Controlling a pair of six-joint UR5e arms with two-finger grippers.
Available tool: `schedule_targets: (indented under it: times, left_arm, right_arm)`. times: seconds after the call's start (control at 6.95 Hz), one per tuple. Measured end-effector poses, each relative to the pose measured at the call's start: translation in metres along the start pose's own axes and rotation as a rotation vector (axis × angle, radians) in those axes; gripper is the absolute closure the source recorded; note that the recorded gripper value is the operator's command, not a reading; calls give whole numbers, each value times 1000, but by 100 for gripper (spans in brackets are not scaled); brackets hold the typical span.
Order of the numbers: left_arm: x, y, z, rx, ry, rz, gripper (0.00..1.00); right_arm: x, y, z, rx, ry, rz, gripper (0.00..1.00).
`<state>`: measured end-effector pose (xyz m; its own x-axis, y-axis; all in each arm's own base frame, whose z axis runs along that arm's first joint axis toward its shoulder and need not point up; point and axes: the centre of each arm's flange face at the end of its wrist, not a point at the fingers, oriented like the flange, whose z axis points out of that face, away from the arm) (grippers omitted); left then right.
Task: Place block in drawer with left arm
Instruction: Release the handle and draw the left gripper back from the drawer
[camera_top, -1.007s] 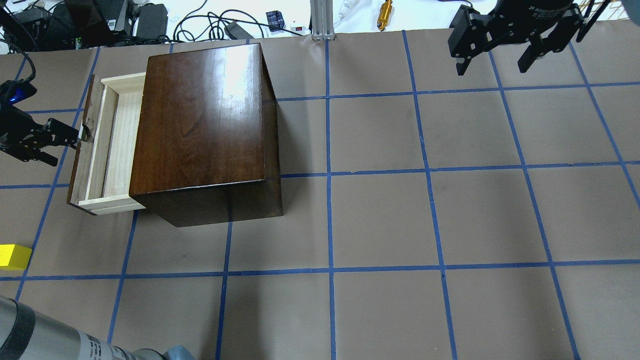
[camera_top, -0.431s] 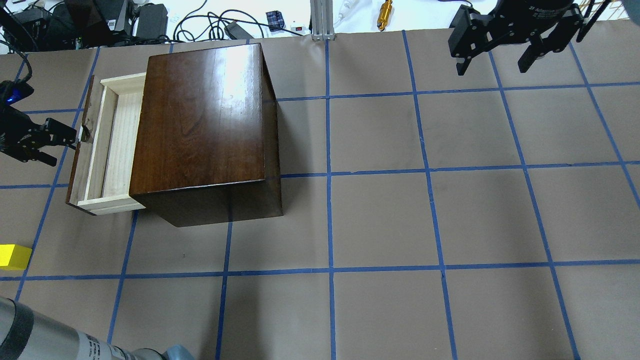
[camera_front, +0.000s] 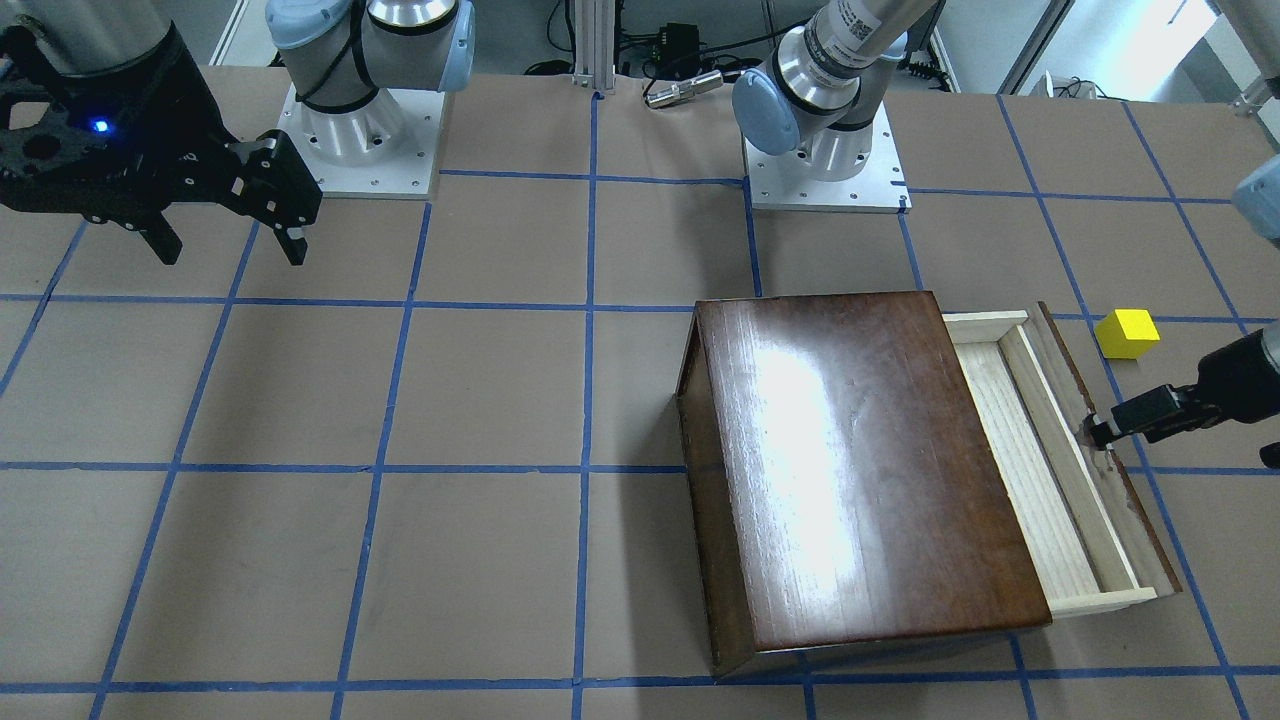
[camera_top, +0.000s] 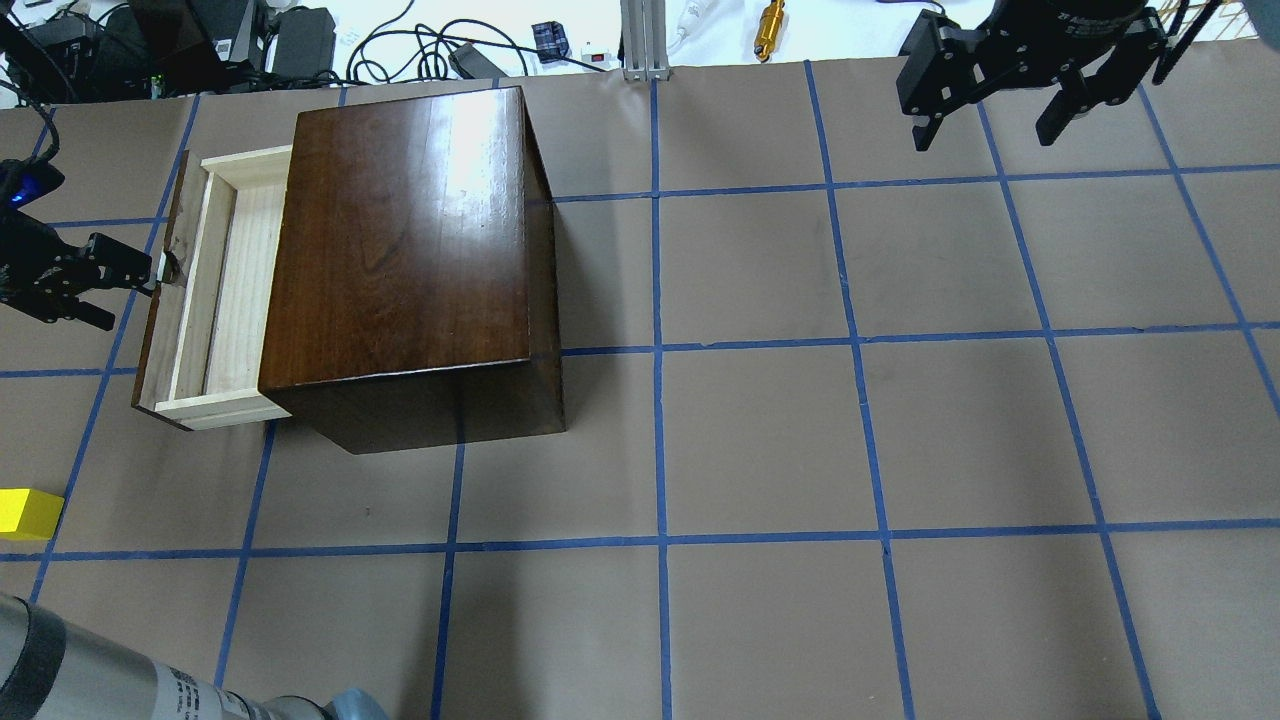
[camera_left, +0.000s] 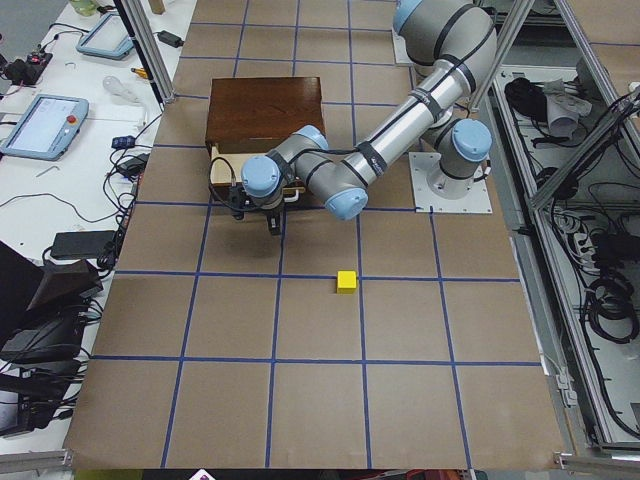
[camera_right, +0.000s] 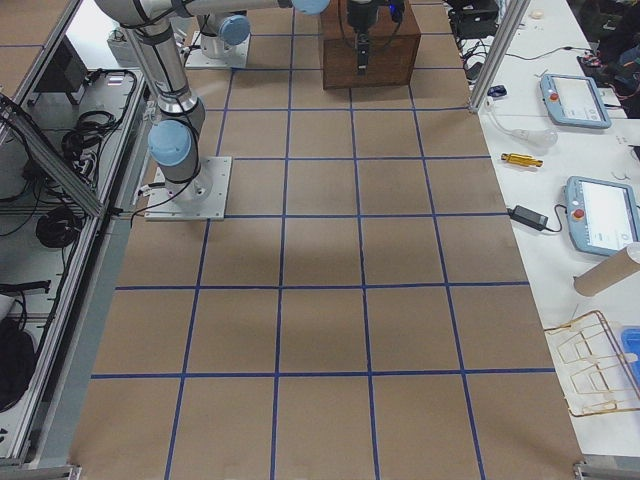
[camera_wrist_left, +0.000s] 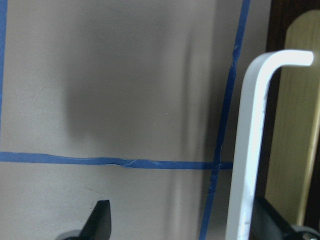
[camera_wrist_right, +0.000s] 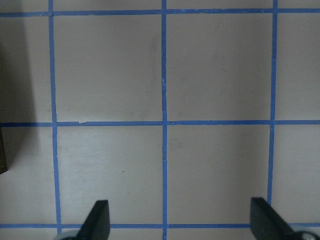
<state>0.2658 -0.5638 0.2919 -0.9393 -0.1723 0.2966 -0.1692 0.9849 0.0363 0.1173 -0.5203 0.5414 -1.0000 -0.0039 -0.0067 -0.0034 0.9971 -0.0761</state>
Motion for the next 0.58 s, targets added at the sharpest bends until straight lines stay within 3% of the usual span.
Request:
schedule_targets:
  times: [0.29,0.58]
  left_arm:
    - [5,2,-45,-23,8,-8,0]
    - [-26,19,-77,-57,-40,93,0]
  right_arm:
    - [0,0,0,0,-1,-1,0]
    - [0,0,-1,1,0,0,0]
